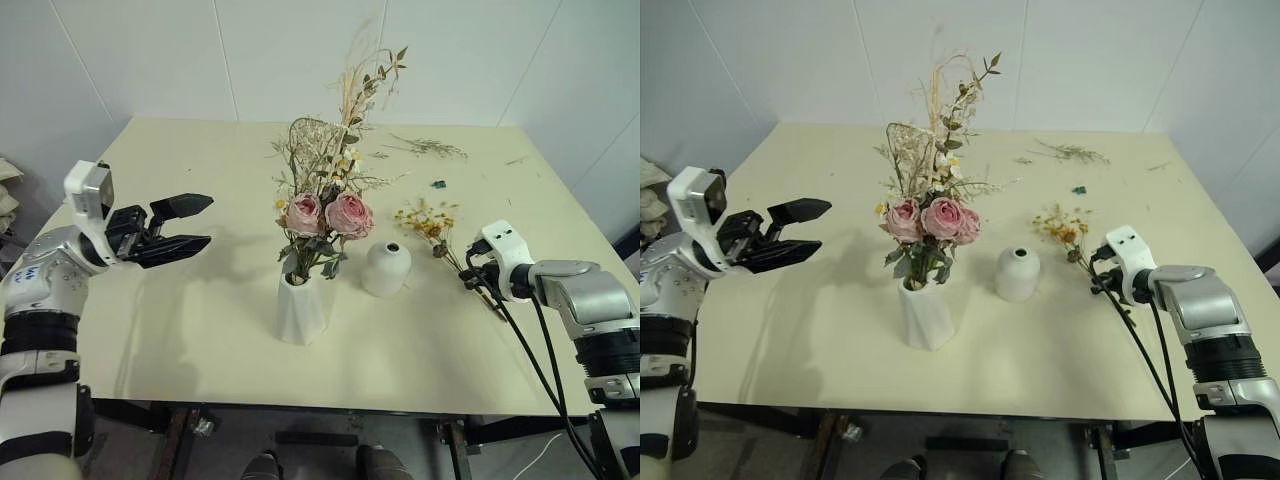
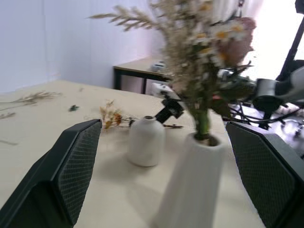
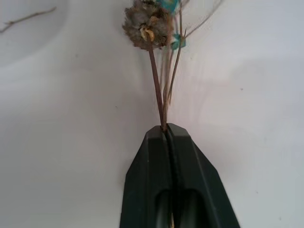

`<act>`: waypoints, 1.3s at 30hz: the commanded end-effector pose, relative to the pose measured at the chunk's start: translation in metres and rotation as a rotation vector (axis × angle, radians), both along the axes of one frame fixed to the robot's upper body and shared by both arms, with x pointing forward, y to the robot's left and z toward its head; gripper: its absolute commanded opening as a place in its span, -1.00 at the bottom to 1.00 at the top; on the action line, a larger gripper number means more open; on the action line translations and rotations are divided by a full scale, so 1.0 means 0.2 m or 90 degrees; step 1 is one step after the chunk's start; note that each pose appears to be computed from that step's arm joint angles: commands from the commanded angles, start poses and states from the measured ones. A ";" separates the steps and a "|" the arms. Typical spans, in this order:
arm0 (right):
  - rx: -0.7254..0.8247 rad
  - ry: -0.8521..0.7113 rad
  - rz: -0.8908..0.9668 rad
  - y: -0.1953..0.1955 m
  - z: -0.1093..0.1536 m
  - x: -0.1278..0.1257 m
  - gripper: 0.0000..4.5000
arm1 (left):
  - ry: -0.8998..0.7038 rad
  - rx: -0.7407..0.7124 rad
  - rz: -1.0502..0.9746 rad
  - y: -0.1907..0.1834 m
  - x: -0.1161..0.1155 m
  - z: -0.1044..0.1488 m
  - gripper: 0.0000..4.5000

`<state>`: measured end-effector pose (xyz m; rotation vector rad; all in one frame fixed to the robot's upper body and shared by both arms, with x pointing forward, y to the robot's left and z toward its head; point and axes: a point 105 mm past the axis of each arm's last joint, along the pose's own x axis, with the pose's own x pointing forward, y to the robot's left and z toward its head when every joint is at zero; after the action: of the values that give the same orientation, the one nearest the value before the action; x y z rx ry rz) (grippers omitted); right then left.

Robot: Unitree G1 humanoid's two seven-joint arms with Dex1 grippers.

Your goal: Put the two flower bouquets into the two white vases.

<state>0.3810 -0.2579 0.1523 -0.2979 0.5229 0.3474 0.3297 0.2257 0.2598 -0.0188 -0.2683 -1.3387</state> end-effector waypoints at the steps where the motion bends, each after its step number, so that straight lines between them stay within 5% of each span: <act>1: 0.021 -0.067 -0.009 0.00 0.11 0.01 -0.98 | -0.025 0.040 -0.019 -0.01 0.04 -0.02 1.00; 7: 0.045 -0.140 0.001 0.04 0.19 0.01 -0.98 | -0.023 0.082 -0.010 -0.06 0.11 -0.07 1.00; 17: 0.200 -0.514 0.085 0.20 0.55 -0.07 -0.98 | -0.022 0.131 -0.068 -0.18 0.11 -0.12 1.00; 29: 0.350 -0.576 0.226 0.49 0.60 -0.10 -0.98 | -0.006 0.129 -0.077 -0.18 0.11 -0.10 1.00; 39: 0.346 -0.612 0.290 0.61 0.65 -0.08 -0.98 | -0.007 0.130 -0.077 -0.18 0.11 -0.09 1.00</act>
<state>0.3727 -0.1385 0.2682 -0.0070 -0.5293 0.6849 0.3644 0.1865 0.2274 0.1156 -0.0999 -1.3834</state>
